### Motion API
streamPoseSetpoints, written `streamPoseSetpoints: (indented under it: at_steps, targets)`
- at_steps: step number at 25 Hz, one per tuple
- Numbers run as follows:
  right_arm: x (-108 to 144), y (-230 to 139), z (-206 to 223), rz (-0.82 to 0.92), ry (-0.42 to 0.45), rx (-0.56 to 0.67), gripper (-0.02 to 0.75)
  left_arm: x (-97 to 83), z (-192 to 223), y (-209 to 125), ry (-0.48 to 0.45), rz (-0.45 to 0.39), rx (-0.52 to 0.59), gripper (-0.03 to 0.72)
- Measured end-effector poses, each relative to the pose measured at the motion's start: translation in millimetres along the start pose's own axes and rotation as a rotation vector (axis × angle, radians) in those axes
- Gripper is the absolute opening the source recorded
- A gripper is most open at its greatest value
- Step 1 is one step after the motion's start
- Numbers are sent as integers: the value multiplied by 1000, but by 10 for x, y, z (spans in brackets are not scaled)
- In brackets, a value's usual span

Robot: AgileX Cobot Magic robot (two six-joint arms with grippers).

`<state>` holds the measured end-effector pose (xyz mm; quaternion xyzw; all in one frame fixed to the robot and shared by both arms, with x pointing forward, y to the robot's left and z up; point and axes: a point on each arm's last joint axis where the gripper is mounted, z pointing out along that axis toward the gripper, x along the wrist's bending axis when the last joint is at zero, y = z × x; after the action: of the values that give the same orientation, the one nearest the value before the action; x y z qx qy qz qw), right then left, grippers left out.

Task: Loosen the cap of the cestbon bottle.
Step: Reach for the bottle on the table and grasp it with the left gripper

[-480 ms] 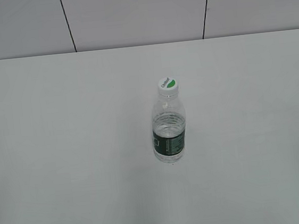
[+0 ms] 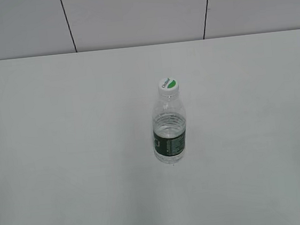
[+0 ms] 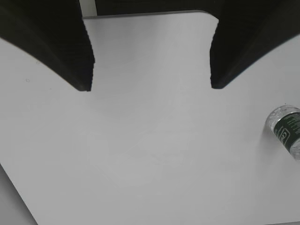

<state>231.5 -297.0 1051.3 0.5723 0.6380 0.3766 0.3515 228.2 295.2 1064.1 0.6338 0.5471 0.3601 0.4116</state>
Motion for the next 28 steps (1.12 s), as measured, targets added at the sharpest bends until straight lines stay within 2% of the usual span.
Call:
streamPoseSetpoints:
  at_steps: [8, 28]
  targets:
    - [-27, -1, 0, -17, -29, 1, 591, 0, 0, 0, 0, 0, 0, 402]
    - [-27, -1, 0, -18, -30, 1, 591, 3, 0, 0, 3, 2, 0, 402]
